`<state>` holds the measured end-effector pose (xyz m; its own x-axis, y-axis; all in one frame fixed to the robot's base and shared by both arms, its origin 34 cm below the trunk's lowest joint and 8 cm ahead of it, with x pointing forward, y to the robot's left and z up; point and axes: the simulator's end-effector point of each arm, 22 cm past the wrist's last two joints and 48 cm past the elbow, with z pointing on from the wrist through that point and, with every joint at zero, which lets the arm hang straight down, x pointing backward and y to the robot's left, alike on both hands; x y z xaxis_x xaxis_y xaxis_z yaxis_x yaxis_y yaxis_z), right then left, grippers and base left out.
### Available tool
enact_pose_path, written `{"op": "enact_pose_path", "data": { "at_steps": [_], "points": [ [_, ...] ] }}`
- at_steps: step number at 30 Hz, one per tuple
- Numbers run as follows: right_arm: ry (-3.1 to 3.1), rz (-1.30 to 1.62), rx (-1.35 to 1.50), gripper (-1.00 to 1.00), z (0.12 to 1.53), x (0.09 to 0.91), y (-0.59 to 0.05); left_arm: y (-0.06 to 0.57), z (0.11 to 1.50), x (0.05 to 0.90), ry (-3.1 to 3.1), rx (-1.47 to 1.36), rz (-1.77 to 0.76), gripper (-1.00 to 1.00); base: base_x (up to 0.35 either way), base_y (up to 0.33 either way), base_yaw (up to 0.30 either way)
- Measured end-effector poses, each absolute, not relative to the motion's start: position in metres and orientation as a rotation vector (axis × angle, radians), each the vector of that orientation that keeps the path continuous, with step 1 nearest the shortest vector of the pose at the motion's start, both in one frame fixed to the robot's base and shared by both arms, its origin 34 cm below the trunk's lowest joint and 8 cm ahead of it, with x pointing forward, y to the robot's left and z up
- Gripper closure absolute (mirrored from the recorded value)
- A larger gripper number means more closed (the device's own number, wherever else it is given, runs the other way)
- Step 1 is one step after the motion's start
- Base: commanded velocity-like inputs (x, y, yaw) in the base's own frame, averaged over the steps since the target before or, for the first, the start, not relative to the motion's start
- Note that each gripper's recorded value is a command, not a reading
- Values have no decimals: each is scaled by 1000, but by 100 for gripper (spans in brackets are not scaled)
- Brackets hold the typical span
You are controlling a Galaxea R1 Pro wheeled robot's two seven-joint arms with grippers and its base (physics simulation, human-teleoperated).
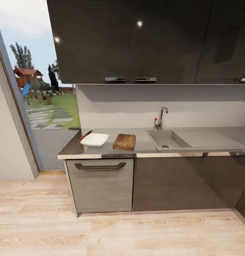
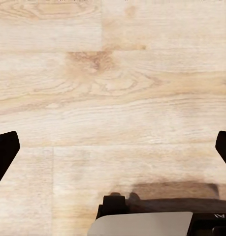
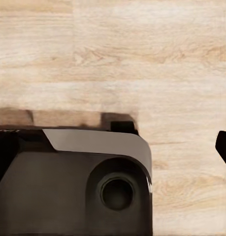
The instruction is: In the kitchen, take the Vidalia onion out of the sink, dice it on the chopping board with the paring knife, put the diced onion into the bowl on the countertop, then place both the paring knife and the chopping board into the sink.
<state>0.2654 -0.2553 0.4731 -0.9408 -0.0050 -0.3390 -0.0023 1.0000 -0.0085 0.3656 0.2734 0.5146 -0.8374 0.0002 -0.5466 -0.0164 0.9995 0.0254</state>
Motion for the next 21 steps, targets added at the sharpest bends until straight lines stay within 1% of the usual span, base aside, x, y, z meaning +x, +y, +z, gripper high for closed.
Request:
{"op": "enact_pose_path", "data": {
  "at_steps": [21],
  "points": [
    [2810,-14,-4,-100,504,258,-257,271,547,365,2564,-15,36,-100,0,0,0]
  ]
}}
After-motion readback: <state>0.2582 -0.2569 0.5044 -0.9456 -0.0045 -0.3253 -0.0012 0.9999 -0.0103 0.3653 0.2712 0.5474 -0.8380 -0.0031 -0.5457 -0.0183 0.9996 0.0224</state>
